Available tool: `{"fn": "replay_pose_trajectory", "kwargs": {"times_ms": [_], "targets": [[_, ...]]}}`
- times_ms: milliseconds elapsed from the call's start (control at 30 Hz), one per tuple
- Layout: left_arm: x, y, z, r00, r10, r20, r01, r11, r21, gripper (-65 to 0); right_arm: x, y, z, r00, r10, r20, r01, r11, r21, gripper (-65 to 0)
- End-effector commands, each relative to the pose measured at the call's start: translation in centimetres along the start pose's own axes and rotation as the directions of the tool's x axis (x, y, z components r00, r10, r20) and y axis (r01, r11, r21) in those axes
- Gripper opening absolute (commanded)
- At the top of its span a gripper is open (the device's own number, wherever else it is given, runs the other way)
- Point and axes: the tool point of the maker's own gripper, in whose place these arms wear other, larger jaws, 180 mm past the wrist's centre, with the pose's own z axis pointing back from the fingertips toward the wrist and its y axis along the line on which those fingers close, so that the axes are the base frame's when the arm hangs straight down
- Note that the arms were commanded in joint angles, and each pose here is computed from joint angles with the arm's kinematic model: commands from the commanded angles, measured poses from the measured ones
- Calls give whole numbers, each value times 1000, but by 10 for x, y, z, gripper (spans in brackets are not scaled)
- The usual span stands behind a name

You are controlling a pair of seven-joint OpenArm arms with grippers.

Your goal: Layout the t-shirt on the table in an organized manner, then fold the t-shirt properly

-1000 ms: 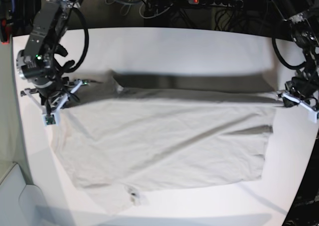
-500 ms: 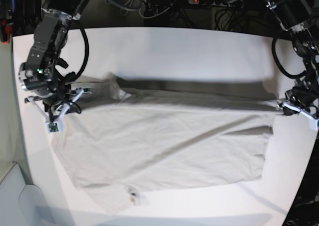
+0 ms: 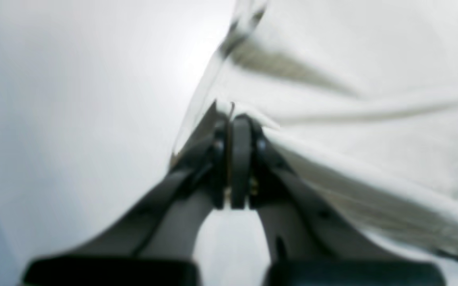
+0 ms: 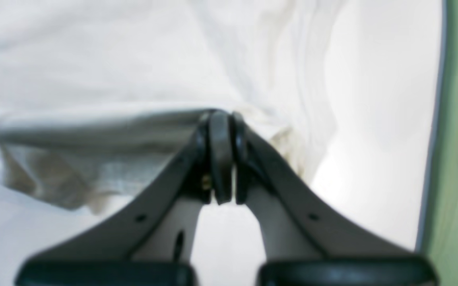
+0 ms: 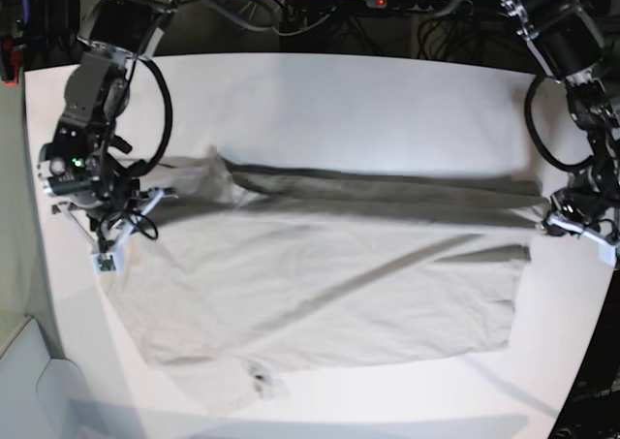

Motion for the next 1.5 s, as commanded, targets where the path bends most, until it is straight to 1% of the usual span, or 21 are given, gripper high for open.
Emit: {"fn": "replay_pose_trajectory", "kwargs": {"times_ms": [0,100,200,433,567,633,767,833,900,1067,1333,1400,1467], "targets": [[19,0,6,999,-18,49,18,1000,2,-649,13,-4,3,999,7,41,-7,1000,-8,-650],[18,1,5,999,-14,46,14,1000,3,-649,11,-3,2,999,5,36,-5,1000,-3,-650],[7,7,-1,1000,10,13,-10,1000,6,-649,11,-1,2,999,2,36,-2,1000,0,-650],[1,16,-13,998,51,39,-51,999,12,-649,12,1,1,999,9,37,-9,1000,4,-650],[-5,18,-17,997,67,24,-68,998,12,-649,12,1,1,999,9,37,-9,1000,4,-650],[0,16,-18,997,70,32,-70,997,6,-649,13,5,1,999,22,38,-23,1000,11,-650],[-7,18,-26,995,98,7,-98,995,4,-649,13,9,0,999,31,37,-32,999,20,-650],[-1,18,-27,994,103,29,-103,995,1,-649,12,10,0,999,31,34,-32,999,20,-650],[4,20,-27,994,98,54,-98,995,10,-649,12,10,0,999,31,34,-32,999,20,-650],[3,26,-28,997,56,52,-59,996,60,-648,12,8,0,999,33,33,-34,999,18,-650],[2,26,-29,997,55,49,-58,996,62,-644,11,10,0,999,31,32,-32,999,21,-650],[2,26,-29,997,55,49,-58,996,62,-628,11,10,0,999,31,32,-32,999,21,-650],[3,27,-29,997,55,50,-58,996,64,-569,10,10,0,999,31,31,-32,999,21,-650]]}}
